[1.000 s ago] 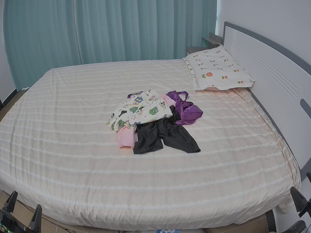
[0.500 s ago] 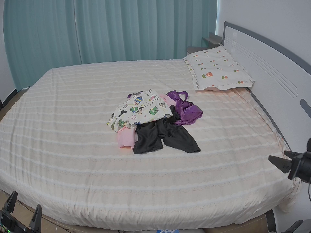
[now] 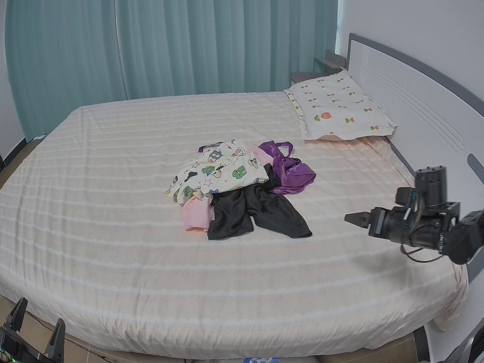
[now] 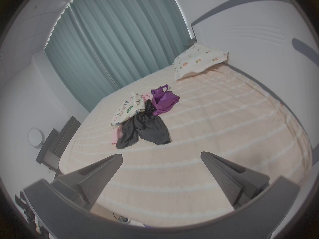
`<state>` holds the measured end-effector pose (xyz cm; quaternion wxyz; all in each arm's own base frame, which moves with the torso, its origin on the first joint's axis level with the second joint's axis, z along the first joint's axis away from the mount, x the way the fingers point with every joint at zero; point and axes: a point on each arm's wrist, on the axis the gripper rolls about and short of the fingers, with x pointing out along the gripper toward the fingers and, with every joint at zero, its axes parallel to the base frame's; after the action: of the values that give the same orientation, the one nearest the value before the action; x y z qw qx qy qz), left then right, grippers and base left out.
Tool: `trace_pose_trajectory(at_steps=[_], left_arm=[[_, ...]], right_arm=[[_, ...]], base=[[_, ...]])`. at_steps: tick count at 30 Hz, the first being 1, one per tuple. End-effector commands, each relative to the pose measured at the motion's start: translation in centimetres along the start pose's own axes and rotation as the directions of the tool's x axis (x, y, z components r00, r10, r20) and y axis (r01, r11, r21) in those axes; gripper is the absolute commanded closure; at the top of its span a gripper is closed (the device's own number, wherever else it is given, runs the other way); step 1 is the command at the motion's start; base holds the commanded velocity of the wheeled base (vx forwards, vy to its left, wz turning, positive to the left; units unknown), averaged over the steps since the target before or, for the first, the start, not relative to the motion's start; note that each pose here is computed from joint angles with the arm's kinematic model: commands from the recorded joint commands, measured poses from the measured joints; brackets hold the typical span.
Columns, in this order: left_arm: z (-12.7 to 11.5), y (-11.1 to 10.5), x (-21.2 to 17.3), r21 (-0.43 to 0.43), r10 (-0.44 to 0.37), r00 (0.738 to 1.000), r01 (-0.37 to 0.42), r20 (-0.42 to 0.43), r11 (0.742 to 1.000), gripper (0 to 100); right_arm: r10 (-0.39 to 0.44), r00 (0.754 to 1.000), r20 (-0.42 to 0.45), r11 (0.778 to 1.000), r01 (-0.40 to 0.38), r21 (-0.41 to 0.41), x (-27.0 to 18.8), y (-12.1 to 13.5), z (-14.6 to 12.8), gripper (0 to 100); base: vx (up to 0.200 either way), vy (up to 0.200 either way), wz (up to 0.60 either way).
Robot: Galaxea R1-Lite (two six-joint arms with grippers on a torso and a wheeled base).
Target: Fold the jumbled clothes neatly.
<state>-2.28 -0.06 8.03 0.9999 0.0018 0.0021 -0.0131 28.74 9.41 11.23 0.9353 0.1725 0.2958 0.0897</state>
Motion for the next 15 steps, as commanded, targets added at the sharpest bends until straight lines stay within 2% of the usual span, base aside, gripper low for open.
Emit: trace_pose_trajectory(at_steps=[1,8,15], left_arm=[[-0.5,0.0,0.0,-0.001,0.0,1.0,0.0,0.0,1.0,0],[-0.5,0.0,0.0,-0.002,0.002,1.0,-0.002,0.0,1.0,0],[-0.5,0.0,0.0,-0.001,0.002,1.0,-0.002,-0.002,1.0,0]], right_arm=[[-0.061,0.996,-0.059,0.997,0.064,0.043,13.4,2.0,-4.5,0],[-0.097,0.995,-0.017,0.993,0.097,0.07,17.9,2.6,-5.1,0],[-0.121,0.992,-0.021,0.99,0.123,0.074,20.5,2.2,-5.3,0]], base=[[0.0,0.0,0.0],[0.0,0.0,0.0],[0.0,0.0,0.0]])
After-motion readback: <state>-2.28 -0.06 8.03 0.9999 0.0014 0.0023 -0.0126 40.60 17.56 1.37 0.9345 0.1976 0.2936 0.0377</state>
